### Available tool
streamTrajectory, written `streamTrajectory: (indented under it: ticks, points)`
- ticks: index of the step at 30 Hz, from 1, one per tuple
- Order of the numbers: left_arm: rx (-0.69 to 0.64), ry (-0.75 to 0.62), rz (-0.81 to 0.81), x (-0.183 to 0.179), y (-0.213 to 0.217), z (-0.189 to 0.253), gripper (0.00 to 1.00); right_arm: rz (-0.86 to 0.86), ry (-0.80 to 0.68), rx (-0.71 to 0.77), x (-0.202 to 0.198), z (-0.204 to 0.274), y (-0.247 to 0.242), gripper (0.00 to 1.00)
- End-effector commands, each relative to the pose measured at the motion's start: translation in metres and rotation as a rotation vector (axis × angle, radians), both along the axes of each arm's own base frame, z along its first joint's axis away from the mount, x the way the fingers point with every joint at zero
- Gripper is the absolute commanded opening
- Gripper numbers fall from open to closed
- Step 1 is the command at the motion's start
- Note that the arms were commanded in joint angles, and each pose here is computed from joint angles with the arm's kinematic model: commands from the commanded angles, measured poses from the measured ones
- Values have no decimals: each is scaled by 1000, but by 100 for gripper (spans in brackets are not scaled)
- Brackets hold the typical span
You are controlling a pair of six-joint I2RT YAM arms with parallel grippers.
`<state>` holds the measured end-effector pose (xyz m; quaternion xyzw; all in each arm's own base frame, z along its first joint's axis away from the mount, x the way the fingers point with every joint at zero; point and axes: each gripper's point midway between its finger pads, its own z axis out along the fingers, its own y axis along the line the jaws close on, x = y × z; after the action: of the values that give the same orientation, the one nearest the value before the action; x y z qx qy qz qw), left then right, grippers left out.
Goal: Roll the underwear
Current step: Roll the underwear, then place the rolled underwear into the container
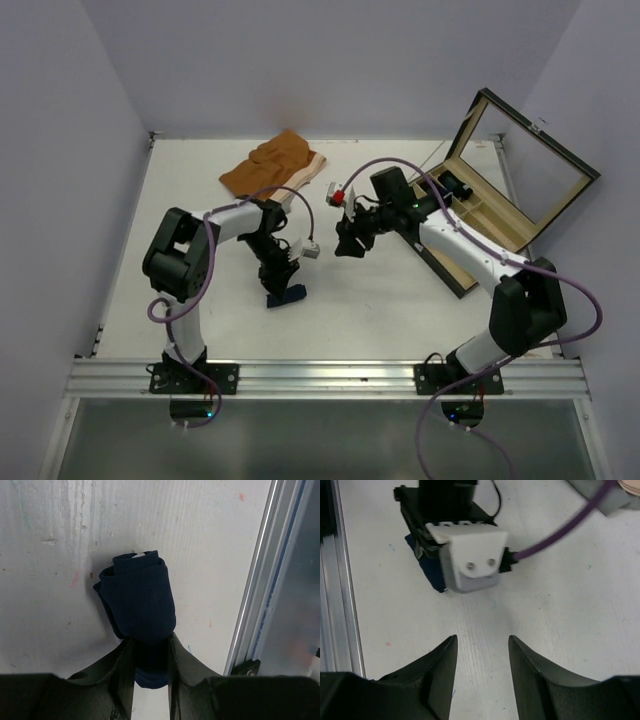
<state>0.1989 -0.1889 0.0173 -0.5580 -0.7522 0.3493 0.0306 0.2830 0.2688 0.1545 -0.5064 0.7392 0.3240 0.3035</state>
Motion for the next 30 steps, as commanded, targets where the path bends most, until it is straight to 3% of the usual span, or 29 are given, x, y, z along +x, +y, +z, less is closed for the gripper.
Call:
streamTrajectory:
  ticks: [1, 8, 14, 30]
  points:
    - [174, 38, -48, 0, 31, -53, 0, 171, -222, -49, -18, -6, 23, 49]
    - [160, 125, -31, 8, 27, -52, 0, 379, -483, -8, -57, -10, 77, 50]
    - [153, 156, -17, 4, 25, -53, 0, 463, -503, -29, -78, -48, 101, 59]
    - [104, 251, 28, -5, 19, -50, 0, 598, -513, 4, -109, -92, 130, 59]
